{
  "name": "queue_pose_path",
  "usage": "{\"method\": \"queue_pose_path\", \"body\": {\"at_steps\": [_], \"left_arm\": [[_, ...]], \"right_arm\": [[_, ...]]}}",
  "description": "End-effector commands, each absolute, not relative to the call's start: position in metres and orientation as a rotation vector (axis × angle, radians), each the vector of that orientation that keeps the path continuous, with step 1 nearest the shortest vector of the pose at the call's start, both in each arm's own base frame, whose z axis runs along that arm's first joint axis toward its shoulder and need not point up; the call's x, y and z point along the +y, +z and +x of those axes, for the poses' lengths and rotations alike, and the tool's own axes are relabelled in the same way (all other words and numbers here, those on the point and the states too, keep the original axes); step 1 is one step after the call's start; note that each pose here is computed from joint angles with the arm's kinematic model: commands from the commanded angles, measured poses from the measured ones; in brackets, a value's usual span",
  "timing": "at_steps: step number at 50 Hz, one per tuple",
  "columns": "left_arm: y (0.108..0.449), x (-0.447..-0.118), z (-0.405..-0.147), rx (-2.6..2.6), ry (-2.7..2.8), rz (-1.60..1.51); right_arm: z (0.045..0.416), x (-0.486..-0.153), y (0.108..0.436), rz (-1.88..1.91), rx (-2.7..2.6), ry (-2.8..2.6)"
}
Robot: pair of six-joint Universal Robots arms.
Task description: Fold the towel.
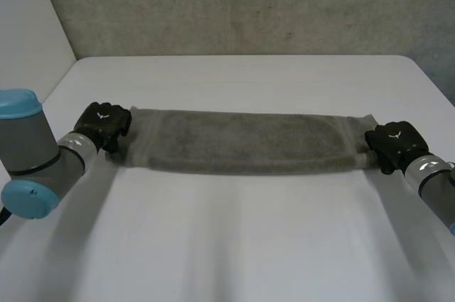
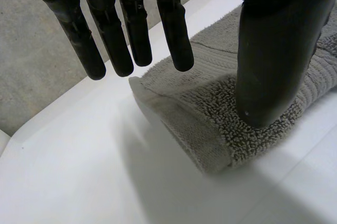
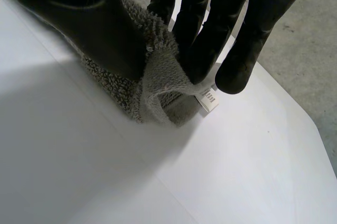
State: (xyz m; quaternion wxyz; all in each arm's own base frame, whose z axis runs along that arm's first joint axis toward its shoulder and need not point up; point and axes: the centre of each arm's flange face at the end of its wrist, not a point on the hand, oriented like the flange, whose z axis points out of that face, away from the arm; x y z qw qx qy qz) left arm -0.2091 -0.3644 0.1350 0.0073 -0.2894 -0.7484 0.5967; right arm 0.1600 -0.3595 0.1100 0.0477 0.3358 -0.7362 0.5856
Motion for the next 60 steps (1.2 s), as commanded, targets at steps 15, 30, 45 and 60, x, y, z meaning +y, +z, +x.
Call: {"method": "queue_pose_path", "body": {"at_steps": [15,30,45,60], "left_arm": [[0.148,-0.365,-0.207,-2.321,1.902,-0.884],[0.161,-0.362,-0.207,-2.297,1.936,-0.877],[0.176,-0.353,-0.208,-2.253,1.940,-0.788],[0.175,-0.350,-0.212,-2.241,1.931,-0.801]], "right_arm": [[0.068,-0.401,0.184,0.857,-2.084,1.745],[0.257,-0.351,0.276,1.200,-1.908,2.143],[0.453,-0.211,0.180,1.843,-1.844,2.173],[0.414,-0.239,0.200,1.653,-1.981,2.053]]}}
